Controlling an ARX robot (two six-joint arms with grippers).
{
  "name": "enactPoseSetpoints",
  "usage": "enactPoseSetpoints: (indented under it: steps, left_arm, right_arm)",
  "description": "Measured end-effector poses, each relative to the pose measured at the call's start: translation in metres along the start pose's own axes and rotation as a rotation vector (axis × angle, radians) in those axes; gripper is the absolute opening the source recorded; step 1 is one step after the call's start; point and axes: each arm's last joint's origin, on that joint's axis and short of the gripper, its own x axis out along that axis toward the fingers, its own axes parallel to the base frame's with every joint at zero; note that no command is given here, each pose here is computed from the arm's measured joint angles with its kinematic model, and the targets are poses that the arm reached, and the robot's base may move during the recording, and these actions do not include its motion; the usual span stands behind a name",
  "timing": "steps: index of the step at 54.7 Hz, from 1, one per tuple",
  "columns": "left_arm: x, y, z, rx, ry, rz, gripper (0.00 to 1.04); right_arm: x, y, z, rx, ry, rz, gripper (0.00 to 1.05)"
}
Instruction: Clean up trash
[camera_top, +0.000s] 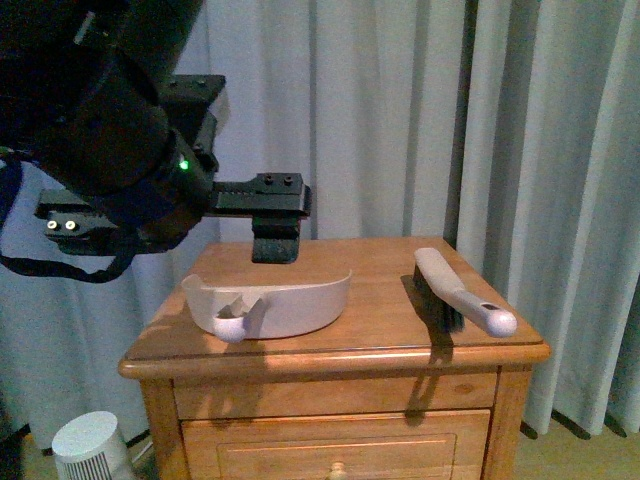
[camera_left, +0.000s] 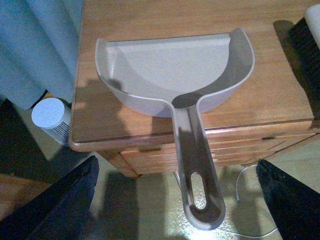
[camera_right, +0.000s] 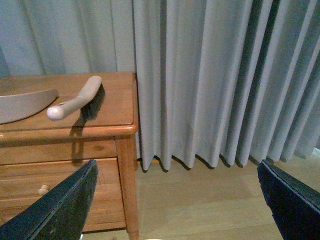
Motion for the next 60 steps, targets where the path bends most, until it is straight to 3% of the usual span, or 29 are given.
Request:
enactPoseSetpoints:
  steps: [30,60]
  left_arm:
    - [0.053,-0.017,-0.015,0.069,0.167,0.103,0.97]
    - [0.071,-0.022,-0.019,0.102,0.223,0.109,0.97]
  right_arm:
    - [0.0,0.0,0.0,0.0,0.0,0.0,0.97]
    - [0.0,0.0,0.0,0.0,0.0,0.0,0.97]
